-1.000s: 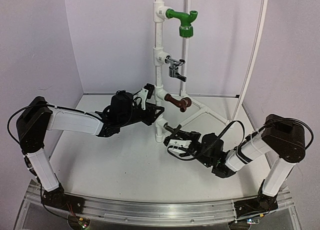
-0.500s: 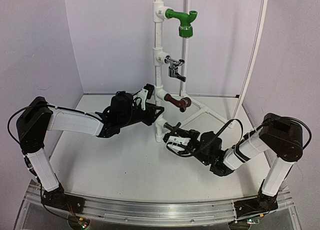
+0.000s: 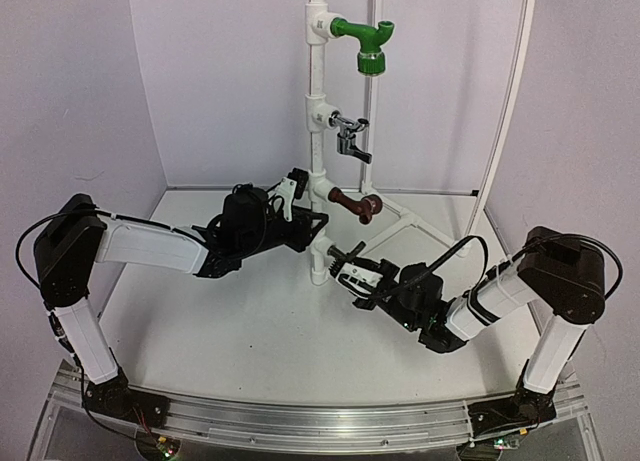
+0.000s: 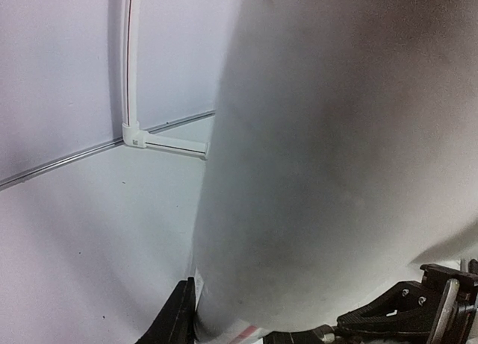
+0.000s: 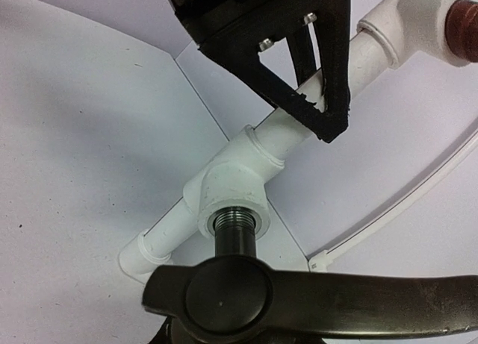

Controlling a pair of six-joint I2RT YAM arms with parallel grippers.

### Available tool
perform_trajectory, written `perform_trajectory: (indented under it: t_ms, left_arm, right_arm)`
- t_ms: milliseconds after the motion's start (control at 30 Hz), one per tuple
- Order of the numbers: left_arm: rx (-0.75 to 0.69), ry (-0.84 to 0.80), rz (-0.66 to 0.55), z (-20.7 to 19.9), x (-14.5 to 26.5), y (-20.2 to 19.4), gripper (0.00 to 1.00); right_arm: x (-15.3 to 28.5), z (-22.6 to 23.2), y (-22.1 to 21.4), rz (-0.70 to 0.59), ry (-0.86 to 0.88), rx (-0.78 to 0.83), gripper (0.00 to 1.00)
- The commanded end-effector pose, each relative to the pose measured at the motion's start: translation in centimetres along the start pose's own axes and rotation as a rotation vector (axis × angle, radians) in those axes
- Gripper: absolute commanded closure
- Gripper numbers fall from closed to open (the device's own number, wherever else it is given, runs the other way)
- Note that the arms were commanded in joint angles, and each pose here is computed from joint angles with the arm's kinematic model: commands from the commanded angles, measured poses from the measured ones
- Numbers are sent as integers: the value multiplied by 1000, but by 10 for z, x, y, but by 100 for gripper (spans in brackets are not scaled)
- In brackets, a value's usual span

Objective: Install the water faucets

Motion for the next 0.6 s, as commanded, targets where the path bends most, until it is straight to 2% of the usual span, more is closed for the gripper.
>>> perform_trajectory:
  t_ms: [0, 267, 567]
  left_arm:
    - [132, -71, 28, -17, -3, -11, 100]
    - [130, -73, 30, -19, -2, -13, 100]
    - [124, -73, 35, -21, -1, -18, 100]
  right_arm:
    - [-6, -18, 9, -15, -84, -177, 100]
    - [-8, -21, 13, -38, -78, -293, 100]
    - [-9, -21, 17, -51, -56, -505, 100]
Point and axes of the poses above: each gripper's point midway between its finger pads, its own x axis back along the fingers, its own z axis along the line the jaws close on, y = z × x, the point moved 6 cm from there along x, back along the fingers, and after that the axes turned 3 degrees about x, right-handed, at the moved point
